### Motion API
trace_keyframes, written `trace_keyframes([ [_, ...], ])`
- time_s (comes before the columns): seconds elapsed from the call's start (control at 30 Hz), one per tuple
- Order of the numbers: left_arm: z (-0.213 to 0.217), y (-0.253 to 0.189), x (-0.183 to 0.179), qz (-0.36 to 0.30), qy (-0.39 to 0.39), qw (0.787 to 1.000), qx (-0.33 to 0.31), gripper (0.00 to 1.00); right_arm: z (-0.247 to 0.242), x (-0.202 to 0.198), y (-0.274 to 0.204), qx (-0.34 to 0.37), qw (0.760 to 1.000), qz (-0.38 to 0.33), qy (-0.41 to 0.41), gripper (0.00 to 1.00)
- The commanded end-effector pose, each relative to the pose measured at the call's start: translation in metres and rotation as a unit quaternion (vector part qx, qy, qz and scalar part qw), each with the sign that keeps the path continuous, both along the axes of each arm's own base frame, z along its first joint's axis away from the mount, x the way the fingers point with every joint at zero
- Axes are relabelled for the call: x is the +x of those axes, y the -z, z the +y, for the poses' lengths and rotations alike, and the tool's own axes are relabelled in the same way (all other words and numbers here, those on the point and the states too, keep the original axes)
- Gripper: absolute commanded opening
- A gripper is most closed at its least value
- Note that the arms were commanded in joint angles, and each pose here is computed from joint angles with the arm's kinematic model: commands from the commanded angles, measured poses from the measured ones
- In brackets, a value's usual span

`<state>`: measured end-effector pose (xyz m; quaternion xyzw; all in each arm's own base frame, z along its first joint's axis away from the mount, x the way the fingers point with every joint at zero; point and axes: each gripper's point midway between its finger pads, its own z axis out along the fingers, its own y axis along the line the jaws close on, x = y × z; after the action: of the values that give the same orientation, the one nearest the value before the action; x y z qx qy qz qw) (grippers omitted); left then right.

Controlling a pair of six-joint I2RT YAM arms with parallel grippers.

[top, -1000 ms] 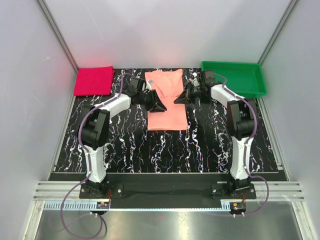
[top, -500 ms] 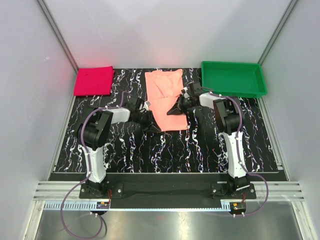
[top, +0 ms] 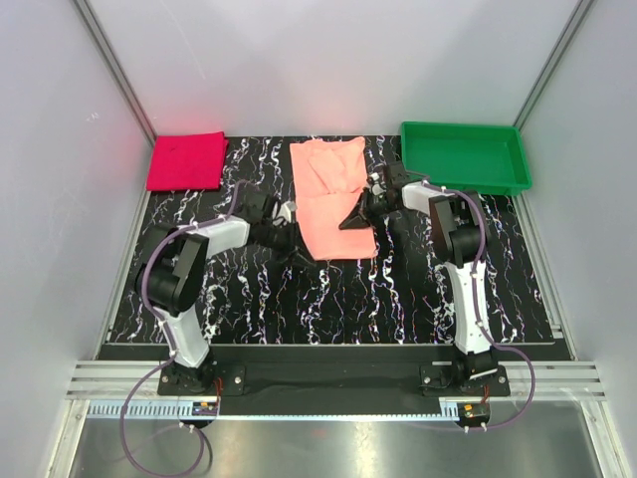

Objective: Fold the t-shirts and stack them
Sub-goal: Fold the tshirt

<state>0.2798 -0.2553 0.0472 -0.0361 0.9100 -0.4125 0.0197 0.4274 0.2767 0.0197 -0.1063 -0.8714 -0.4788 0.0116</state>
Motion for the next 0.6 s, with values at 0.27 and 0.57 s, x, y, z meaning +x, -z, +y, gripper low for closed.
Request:
trace_keyframes([
  [0.27,-0.010,-0.030,0.066,-0.042,-0.038,0.998,-0.038,0.23,0.025,-0.031,-0.056,-0.010,0.998,-0.007,-0.057,0.00],
  [0.57,0.011,0.021,0.046,0.000,-0.042,0.999,0.002,0.22,0.040,-0.072,-0.034,-0.002,0.995,0.020,-0.095,0.00],
])
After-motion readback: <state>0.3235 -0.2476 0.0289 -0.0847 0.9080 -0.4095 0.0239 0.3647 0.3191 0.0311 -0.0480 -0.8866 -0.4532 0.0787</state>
